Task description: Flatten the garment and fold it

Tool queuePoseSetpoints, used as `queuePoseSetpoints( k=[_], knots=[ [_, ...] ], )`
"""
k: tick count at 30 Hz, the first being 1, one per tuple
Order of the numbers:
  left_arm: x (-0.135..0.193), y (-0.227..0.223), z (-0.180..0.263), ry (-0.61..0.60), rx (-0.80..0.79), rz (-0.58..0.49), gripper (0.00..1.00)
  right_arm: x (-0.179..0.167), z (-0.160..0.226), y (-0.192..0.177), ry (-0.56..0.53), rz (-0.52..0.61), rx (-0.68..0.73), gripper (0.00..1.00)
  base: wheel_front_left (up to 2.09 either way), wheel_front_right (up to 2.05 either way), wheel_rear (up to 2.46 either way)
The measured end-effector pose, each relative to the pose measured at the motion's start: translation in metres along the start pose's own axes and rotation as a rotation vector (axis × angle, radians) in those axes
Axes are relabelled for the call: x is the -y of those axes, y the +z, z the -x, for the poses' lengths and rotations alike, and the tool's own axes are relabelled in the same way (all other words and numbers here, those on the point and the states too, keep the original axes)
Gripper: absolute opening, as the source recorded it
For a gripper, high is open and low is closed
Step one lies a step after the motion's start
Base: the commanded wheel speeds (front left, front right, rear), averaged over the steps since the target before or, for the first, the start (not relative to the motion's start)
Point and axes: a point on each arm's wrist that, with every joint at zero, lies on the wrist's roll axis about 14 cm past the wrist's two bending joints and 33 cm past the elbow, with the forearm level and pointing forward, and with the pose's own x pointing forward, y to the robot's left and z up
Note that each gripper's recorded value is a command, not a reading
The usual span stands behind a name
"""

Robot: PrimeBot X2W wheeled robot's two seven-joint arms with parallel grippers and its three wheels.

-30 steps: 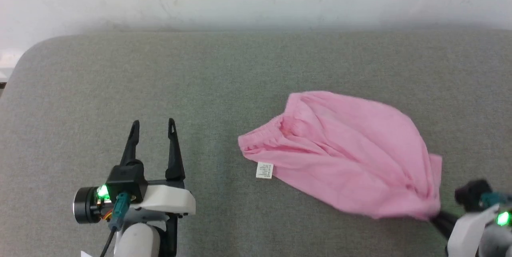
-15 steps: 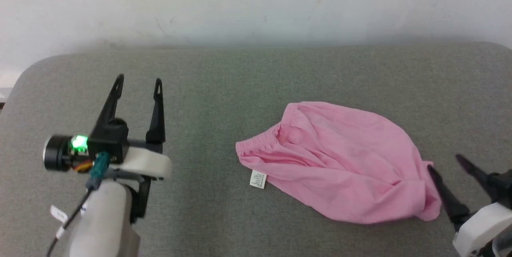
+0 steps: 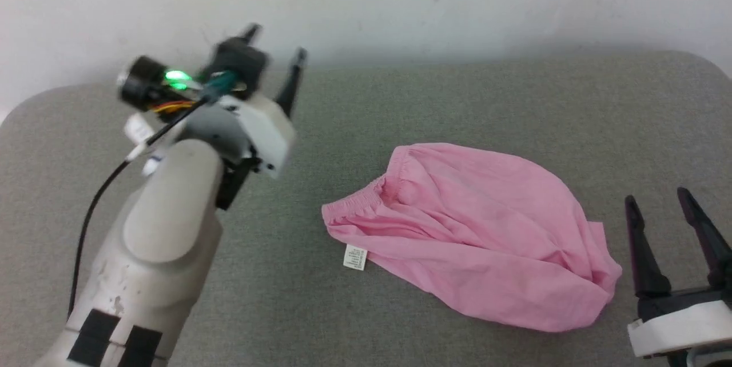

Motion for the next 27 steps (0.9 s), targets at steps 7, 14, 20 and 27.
queuePoseSetpoints(
  k=[7, 14, 20, 27],
  knots=[
    [0.079, -0.045, -0.013, -0.313, -0.319, -0.017, 1.0, -0.002, 0.003, -0.015, -0.035, -0.021, -0.025, 1.0, 0.0, 0.0, 0.0],
    [0.129, -0.116, 0.024, -0.599, -0.675, -0.159, 1.0, -0.001, -0.001, -0.031, -0.051, -0.025, -0.056, 1.0, 0.0, 0.0, 0.0],
    [0.129, -0.146, 0.031, -0.655, -0.8, -0.154, 1.0, 0.003, -0.006, -0.041, -0.072, -0.033, -0.073, 1.0, 0.0, 0.0, 0.0],
    [0.151, -0.185, 0.052, -0.749, -0.949, -0.156, 1.0, 0.009, -0.008, -0.066, -0.098, -0.039, -0.137, 1.0, 0.0, 0.0, 0.0]
  ],
)
